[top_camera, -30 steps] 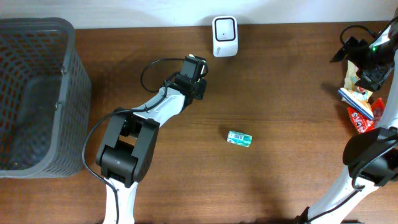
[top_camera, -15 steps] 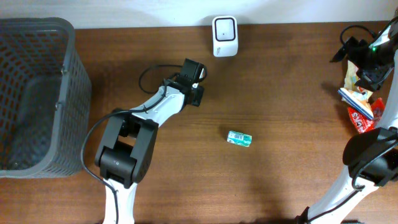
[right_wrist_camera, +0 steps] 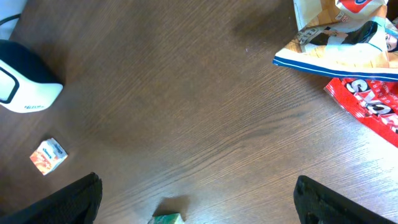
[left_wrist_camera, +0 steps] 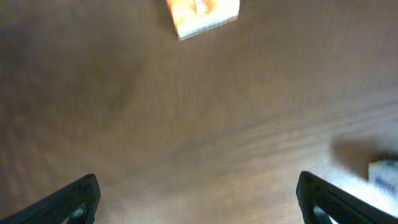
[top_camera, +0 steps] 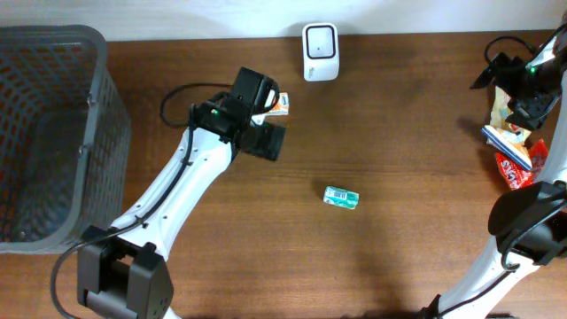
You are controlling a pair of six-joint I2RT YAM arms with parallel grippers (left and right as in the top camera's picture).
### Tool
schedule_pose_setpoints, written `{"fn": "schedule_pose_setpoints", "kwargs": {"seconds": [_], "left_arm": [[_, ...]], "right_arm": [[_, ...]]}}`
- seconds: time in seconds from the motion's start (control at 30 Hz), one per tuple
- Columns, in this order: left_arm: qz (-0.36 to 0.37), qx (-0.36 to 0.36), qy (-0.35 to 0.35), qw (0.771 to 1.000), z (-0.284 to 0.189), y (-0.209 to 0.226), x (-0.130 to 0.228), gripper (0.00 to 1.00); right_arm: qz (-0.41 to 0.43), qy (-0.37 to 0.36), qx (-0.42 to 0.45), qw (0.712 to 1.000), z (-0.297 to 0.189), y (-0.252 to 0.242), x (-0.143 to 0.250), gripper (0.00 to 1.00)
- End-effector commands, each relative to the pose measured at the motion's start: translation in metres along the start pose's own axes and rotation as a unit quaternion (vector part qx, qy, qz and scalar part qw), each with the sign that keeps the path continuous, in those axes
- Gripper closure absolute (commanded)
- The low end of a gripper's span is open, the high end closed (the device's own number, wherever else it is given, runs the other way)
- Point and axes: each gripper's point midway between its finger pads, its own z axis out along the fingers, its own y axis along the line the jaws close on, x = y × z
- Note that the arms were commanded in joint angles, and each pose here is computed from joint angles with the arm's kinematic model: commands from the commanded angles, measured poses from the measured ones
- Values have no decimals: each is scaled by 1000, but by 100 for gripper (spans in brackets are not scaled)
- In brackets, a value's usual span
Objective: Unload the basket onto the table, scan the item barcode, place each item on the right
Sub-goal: 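Reach the left gripper down to the green tissue pack and grasp it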
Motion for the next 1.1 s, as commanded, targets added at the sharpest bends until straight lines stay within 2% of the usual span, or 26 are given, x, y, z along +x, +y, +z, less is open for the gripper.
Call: {"fn": "schedule_pose_setpoints", "kwargs": {"seconds": [0.0,0.03,0.1,0.17,0.2,0.27,0.43,0.57,0.73,0.83,0.87,0.9,0.93,0.97,1.0,1.03,1.07], "left_arm": [[3,6,20,1000,2,-1,9,1],[2,25,21,999,2,-7,10,1],[1,90,27,996,-1,-30,12,1],[0,201,37,979,-9,-68,15,1],[1,245,46,968,-12,-84,18,1],[10,310,78,947,-10,-119,32,1],[-38,314,171,933,22,-168,65,1],[-88,306,201,927,36,-197,74,1],[-152,293,219,918,50,-208,75,1],[-143,288,235,917,56,-218,86,9],[-142,288,236,917,56,-220,87,14],[-149,286,238,916,56,-223,88,27],[-164,284,242,913,56,-223,87,35],[-165,287,234,914,57,-224,83,32],[-167,290,229,914,58,-223,80,11],[-170,293,228,913,58,-222,78,1],[-176,309,237,904,54,-223,78,1]], "right_arm": [[-11,-33,-10,999,-6,6,-14,2],[-15,-38,-28,999,-7,12,-17,2],[-10,-1,-60,998,-7,22,0,2],[-67,41,-72,994,-2,33,23,2],[-119,53,-67,989,5,39,33,2],[-149,67,-38,986,18,43,43,2],[-174,83,-30,981,29,58,59,2],[-174,83,-30,981,29,57,59,1],[-174,83,-30,981,29,57,59,2],[-174,83,-30,981,29,57,59,2],[-174,83,-30,981,29,57,59,2],[-174,83,-30,981,29,57,59,2],[-174,83,-30,981,29,57,59,2],[-174,83,-30,981,29,57,59,2],[-174,83,-30,981,29,57,59,1],[-174,83,-30,981,29,57,59,2],[-174,83,-30,981,29,57,59,2]]}}
